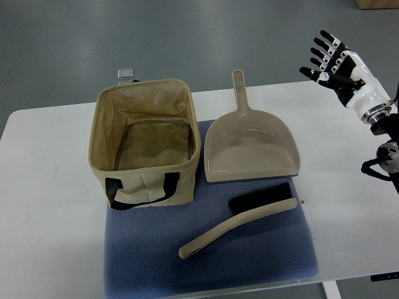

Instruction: Put pink broom in yellow bag with right hand

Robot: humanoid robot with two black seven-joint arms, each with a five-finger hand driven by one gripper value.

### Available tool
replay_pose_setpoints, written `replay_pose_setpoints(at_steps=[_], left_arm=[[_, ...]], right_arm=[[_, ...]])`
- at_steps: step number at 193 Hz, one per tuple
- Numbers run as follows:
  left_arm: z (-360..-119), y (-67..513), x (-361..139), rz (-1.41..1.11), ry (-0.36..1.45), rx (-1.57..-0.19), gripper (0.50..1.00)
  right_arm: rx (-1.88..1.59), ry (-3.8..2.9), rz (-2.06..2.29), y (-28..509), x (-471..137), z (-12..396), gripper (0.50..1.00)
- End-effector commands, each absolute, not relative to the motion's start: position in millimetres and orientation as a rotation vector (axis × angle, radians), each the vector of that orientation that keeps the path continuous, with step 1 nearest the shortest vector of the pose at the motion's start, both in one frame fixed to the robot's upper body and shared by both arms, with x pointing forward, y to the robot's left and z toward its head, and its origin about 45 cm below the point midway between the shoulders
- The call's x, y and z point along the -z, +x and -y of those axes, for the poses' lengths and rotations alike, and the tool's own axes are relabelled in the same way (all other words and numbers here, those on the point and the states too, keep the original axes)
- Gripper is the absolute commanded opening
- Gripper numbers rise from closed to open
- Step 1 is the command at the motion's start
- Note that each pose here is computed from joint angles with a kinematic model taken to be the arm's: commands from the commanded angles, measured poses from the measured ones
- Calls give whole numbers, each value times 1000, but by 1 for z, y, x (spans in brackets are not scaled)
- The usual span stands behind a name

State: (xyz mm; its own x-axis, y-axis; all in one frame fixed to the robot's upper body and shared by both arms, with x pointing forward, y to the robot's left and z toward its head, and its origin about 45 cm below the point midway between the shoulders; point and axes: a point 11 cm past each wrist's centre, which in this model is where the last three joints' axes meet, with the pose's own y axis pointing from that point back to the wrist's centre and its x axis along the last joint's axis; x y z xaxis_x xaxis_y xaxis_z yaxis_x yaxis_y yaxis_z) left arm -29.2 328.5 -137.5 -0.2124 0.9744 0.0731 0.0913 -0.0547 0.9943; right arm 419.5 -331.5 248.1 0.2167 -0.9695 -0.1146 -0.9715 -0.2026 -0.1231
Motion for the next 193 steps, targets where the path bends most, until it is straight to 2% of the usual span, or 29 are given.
replay_pose_setpoints(at_steps=[1, 193], left_arm=[[-328, -29, 138, -1403, 1210, -1376, 1000], [-328, -29, 138, -1403, 1210, -1376, 1000]], right_arm=[[-24, -2317, -1870, 420, -247, 332, 950], [68, -2401, -1798, 420, -266, 336, 948]])
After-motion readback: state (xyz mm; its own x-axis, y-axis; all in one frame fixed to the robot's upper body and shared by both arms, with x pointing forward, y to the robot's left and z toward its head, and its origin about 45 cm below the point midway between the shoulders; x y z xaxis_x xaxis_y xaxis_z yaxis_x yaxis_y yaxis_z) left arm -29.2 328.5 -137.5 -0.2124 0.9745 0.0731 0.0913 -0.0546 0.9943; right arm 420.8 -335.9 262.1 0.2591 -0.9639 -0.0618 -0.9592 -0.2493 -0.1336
